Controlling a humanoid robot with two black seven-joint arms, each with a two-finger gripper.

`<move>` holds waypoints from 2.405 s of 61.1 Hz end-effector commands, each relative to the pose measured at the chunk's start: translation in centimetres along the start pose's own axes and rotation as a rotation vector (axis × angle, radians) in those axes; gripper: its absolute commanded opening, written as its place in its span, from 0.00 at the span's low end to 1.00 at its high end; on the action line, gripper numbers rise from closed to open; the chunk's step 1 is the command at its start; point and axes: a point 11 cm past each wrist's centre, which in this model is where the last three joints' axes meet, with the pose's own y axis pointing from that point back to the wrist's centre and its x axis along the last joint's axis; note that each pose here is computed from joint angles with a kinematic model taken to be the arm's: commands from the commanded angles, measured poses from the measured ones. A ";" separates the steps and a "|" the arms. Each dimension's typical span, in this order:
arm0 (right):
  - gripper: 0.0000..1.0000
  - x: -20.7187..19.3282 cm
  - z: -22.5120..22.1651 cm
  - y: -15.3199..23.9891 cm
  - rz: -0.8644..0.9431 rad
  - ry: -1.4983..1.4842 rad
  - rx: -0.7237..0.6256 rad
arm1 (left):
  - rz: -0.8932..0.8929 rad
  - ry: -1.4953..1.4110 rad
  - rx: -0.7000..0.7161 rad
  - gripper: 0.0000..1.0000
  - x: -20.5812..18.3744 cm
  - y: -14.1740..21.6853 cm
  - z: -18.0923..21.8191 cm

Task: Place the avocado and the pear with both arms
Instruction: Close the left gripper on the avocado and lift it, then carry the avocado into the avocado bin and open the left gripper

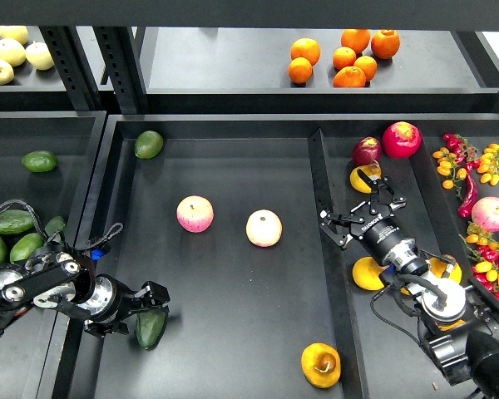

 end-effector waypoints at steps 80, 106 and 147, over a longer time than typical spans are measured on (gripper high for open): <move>0.99 -0.1 0.1 0.0 -0.005 0.000 0.000 | 0.139 0.175 -0.095 0.33 6.6 4.7 -0.5; 0.99 -0.4 0.1 -0.1 -0.014 0.003 -0.003 | 0.279 0.349 -0.082 0.34 12.4 10.9 -6.2; 0.99 -0.5 0.2 -0.1 -0.016 0.010 -0.008 | 0.392 0.566 -0.048 0.36 14.9 17.0 -15.1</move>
